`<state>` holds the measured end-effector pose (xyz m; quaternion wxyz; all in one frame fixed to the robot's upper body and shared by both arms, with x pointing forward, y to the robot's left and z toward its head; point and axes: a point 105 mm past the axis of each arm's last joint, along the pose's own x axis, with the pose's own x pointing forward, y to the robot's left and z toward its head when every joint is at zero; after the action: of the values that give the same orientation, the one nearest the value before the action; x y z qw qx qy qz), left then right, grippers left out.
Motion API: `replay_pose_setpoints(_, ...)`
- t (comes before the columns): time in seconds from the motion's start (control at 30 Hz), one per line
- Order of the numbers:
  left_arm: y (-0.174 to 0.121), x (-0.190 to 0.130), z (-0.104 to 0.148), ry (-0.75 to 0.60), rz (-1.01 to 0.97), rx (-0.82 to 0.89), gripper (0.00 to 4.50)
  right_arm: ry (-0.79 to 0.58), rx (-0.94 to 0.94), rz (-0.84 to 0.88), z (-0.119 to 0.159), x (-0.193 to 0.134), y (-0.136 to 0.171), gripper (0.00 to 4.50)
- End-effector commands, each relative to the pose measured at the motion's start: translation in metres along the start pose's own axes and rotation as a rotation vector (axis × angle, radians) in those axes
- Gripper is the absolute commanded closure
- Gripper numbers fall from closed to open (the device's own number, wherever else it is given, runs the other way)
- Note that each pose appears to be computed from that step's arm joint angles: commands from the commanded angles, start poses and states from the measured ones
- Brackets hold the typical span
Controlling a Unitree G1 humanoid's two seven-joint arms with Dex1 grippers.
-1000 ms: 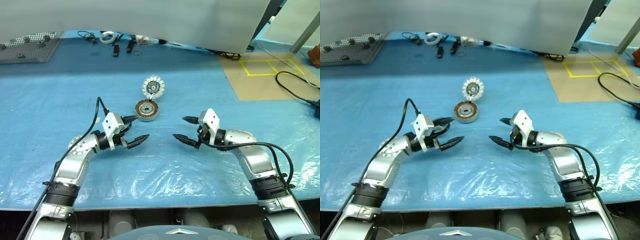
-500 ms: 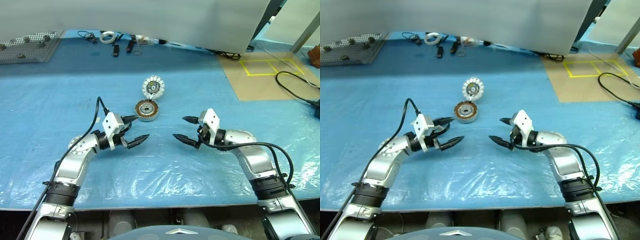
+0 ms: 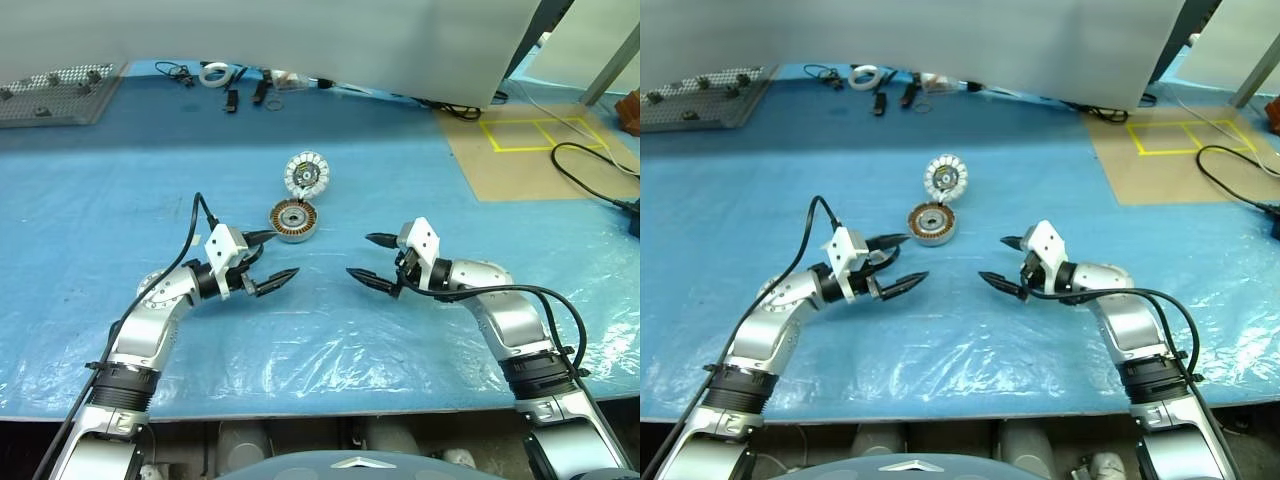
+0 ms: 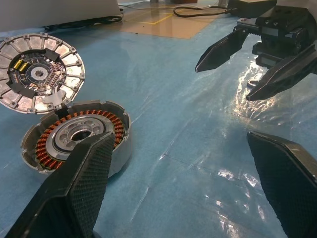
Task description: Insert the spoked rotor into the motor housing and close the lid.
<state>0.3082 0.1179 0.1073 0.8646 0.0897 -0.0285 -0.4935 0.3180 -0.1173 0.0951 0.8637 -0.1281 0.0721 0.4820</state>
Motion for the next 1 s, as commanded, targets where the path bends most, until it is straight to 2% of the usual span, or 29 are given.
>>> replay_pose_setpoints(0.03,-0.001,0.002,0.009,-0.025,-0.016,0.035,0.00,-0.034,-0.026,-0.008,0.009,-0.002,-0.003,0.04)
replay_pose_setpoints(0.53,-0.001,0.003,0.009,-0.030,-0.011,0.033,0.00,-0.028,-0.067,0.008,0.017,-0.006,-0.009,0.04)
replay_pose_setpoints(0.77,0.006,0.001,0.011,-0.031,0.000,0.047,0.00,-0.006,-0.222,0.113,0.052,0.004,-0.021,0.04)
replay_pose_setpoints(0.93,0.015,-0.004,0.013,-0.032,0.042,0.063,0.00,0.013,-0.365,0.246,0.079,0.024,-0.016,0.04)
replay_pose_setpoints(1.0,0.016,-0.011,0.012,-0.022,0.048,0.055,0.00,0.002,-0.411,0.278,0.098,0.041,-0.015,0.04)
